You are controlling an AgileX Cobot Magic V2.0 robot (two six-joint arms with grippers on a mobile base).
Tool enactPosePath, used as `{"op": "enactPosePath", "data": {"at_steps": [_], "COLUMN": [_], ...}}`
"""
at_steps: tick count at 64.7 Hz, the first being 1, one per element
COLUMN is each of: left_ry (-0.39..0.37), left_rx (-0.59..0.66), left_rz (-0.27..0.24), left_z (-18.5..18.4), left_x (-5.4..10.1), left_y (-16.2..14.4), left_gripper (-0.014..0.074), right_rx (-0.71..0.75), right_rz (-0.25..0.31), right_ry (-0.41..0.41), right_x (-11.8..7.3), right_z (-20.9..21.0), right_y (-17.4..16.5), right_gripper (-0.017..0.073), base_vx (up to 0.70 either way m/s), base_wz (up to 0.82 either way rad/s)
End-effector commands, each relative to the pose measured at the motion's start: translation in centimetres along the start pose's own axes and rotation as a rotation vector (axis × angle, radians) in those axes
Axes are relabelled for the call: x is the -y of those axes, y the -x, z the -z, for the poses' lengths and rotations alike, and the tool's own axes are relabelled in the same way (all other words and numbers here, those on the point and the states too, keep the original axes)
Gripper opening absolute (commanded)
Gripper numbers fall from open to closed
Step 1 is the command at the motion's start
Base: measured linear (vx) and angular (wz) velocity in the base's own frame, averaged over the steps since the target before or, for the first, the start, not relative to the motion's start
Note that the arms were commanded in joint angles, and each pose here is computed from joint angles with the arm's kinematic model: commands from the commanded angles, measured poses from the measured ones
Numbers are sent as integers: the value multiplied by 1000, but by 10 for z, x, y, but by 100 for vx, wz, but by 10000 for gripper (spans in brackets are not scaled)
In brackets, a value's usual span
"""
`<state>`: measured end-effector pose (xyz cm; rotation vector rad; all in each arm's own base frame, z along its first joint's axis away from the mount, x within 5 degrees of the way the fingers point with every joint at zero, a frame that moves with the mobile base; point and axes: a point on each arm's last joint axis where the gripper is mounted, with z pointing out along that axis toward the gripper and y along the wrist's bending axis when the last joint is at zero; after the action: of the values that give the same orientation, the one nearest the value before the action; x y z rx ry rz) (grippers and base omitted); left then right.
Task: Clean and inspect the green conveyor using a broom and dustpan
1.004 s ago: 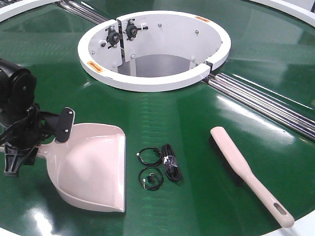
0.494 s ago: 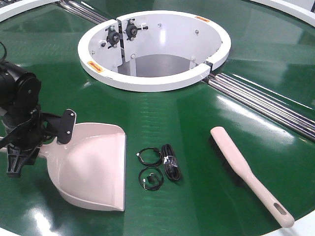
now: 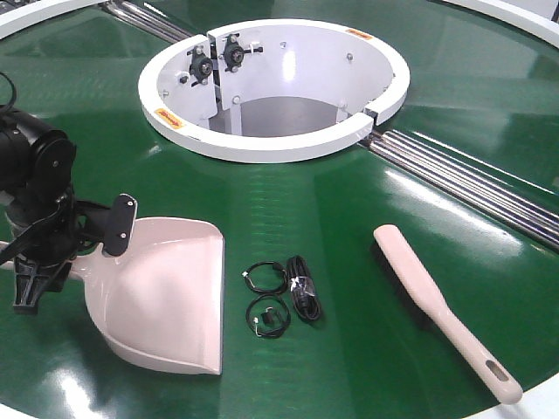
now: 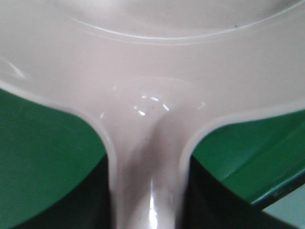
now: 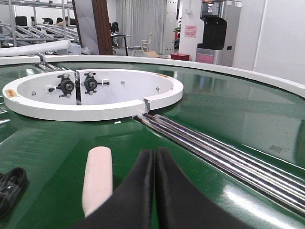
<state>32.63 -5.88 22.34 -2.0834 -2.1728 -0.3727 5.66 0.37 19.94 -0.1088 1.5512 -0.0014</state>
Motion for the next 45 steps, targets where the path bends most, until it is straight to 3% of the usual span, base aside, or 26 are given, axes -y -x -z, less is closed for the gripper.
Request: {"op": "enactPosePath", "data": {"at_steps": [1, 45], "left_ry": [66, 66], "left_rx": [25, 25], "left_rz": [16, 16], "left_z": [20, 20], "left_x": [-1, -1], "left_y": [-1, -1], "left_gripper": [-7, -6], "right_rx": [82, 81], "right_rz": [12, 12], "right_ry": [-2, -2], "right_x": [0, 0], "right_z": [1, 1], "right_y": [6, 6], "right_gripper": [-8, -8], "base_vx": [0, 0], "base_wz": [0, 0]}}
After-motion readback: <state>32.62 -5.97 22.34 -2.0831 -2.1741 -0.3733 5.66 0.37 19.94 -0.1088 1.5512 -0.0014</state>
